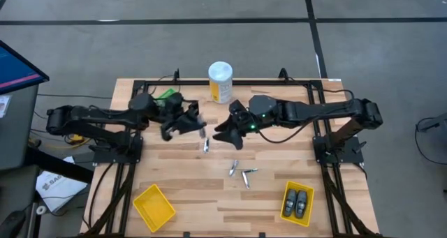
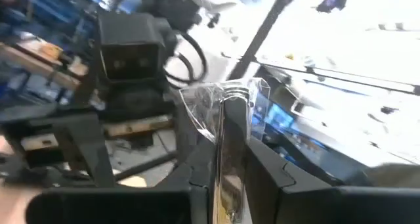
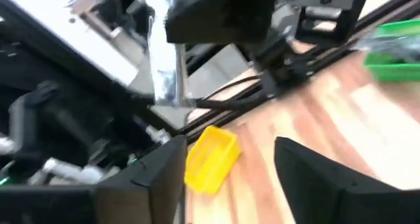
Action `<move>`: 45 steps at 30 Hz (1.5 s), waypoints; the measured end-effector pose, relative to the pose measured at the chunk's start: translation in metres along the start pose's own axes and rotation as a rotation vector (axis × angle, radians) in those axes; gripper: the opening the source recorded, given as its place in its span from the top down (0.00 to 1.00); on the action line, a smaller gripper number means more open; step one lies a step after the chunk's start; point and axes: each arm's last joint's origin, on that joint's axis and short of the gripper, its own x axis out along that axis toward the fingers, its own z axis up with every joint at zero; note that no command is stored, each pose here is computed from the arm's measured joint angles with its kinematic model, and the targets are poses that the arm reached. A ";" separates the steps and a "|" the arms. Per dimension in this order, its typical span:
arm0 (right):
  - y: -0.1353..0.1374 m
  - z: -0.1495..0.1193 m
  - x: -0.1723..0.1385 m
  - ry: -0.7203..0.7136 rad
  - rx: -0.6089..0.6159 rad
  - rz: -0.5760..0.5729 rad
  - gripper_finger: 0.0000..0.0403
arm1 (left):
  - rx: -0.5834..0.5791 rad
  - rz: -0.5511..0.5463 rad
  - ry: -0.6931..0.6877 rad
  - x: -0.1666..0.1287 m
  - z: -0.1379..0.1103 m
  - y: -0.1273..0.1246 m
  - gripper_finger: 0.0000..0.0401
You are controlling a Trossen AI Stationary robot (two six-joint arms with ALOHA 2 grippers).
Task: Pick & Place Travel size toiletries
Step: Put the nail cutter into the left yellow bin
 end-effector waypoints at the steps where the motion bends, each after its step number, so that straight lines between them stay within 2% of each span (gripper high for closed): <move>1: 0.002 -0.001 -0.001 0.013 -0.002 0.019 0.43 | -0.005 -0.014 0.018 -0.002 0.001 -0.004 0.89; 3: 0.008 -0.006 -0.002 0.058 -0.002 0.058 0.41 | -0.020 -0.054 0.075 -0.004 -0.001 -0.012 0.89; 5: 0.014 -0.013 -0.005 0.128 -0.001 0.085 0.41 | -0.070 -0.081 0.188 -0.008 -0.008 -0.021 0.89; 10: 0.025 -0.032 -0.012 0.261 0.001 0.070 0.45 | -0.203 -0.096 0.500 -0.019 -0.042 -0.050 0.89; 15: 0.026 -0.042 -0.014 0.339 0.012 0.034 0.49 | -0.274 0.040 0.775 -0.036 -0.083 -0.077 0.89; 22: 0.024 -0.043 -0.014 0.348 0.016 0.020 0.54 | -0.201 0.216 1.078 -0.061 -0.138 -0.117 0.89; 25: 0.022 -0.042 -0.014 0.345 0.018 0.016 0.56 | -0.171 0.345 1.163 -0.070 -0.158 -0.123 0.89; 28: 0.022 -0.042 -0.014 0.344 0.018 0.016 0.57 | -0.143 0.418 1.221 -0.072 -0.177 -0.127 0.89; 38: 0.021 -0.040 -0.014 0.338 0.020 0.014 0.58 | -0.002 0.449 1.471 -0.081 -0.236 -0.133 0.88; 43: 0.021 -0.040 -0.014 0.338 0.025 0.013 0.58 | 0.028 0.477 1.507 -0.082 -0.248 -0.129 0.82; 45: 0.021 -0.040 -0.014 0.339 0.043 0.009 0.58 | 0.050 0.455 1.513 -0.081 -0.248 -0.128 0.77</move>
